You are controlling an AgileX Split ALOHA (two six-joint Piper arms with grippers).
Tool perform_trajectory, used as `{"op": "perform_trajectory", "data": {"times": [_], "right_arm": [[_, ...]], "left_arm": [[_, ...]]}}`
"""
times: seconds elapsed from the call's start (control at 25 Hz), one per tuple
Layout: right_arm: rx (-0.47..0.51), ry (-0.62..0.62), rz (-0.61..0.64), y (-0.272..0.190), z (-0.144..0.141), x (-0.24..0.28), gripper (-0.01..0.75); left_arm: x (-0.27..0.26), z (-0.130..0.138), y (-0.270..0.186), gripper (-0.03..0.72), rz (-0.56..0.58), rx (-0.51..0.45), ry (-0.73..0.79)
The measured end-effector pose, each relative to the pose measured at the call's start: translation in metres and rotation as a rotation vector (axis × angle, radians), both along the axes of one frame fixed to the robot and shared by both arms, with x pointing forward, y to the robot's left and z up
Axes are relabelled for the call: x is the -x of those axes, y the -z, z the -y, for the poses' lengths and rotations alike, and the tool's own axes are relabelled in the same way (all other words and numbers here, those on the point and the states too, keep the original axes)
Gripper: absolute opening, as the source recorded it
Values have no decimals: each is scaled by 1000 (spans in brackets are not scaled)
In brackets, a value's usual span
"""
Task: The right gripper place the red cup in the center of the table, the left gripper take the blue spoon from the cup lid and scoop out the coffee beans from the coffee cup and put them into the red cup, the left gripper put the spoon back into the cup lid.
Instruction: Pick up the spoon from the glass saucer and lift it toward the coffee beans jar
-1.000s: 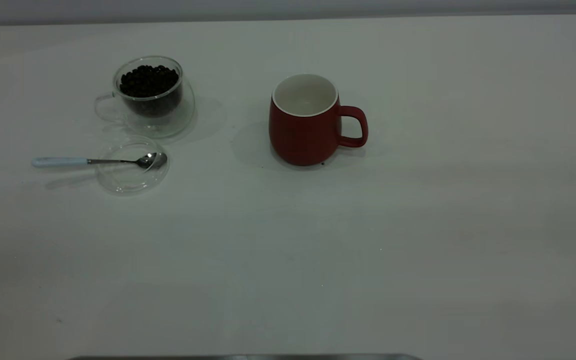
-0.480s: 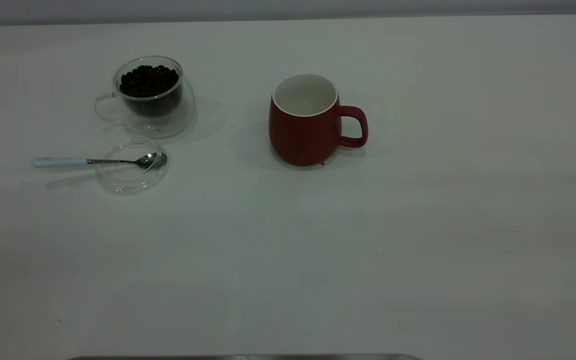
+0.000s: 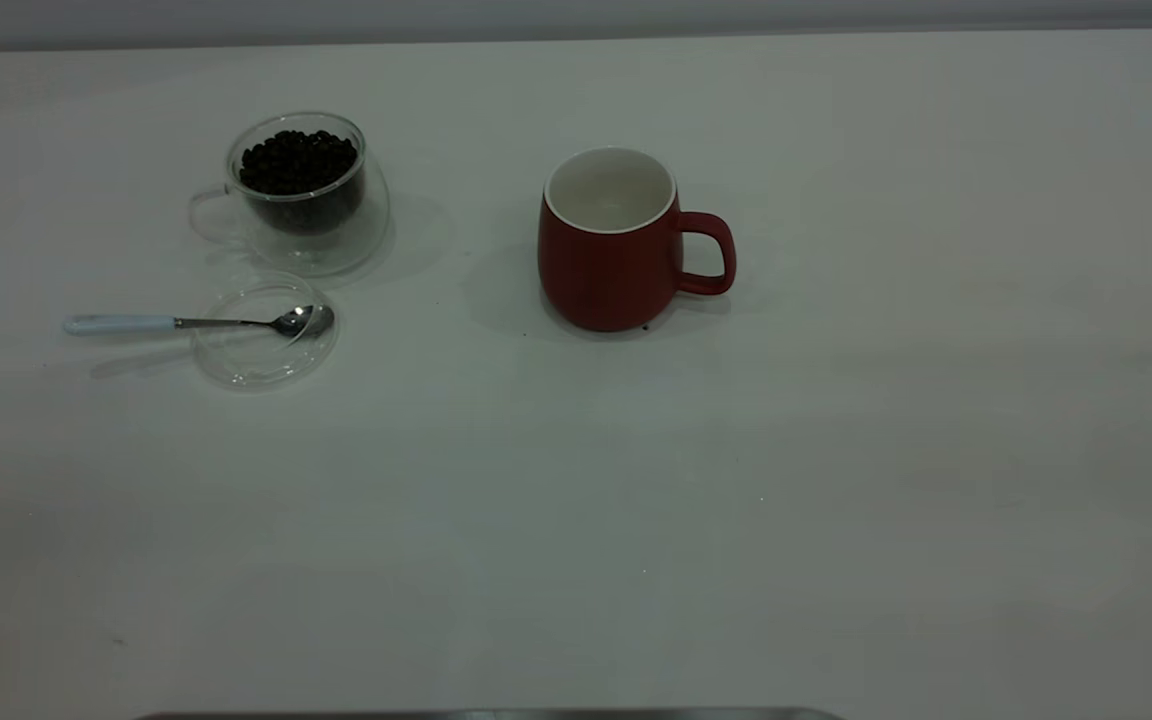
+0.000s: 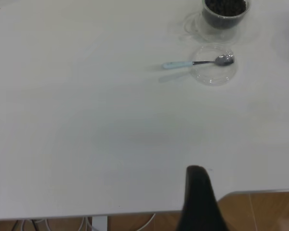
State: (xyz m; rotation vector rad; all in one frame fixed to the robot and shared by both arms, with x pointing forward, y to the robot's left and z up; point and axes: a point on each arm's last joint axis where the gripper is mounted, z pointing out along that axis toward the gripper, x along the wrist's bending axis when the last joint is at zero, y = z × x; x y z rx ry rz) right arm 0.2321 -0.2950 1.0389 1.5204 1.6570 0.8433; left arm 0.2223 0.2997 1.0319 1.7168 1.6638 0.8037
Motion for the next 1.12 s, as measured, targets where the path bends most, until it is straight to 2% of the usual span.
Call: {"op": "perform_trajectory", "data": {"times": [0.64,0.92,1.12], "right_arm": [[0,0,0,0,0,0,588],[0,1,0,0,0,0,588],[0,1,0,0,0,0,588]], "left_arm": [[0,1,0,570,0,17,-4],[-11,-3,-25,570,30,92,-106],[-57,0,-53,570,-136,108,-95]]}}
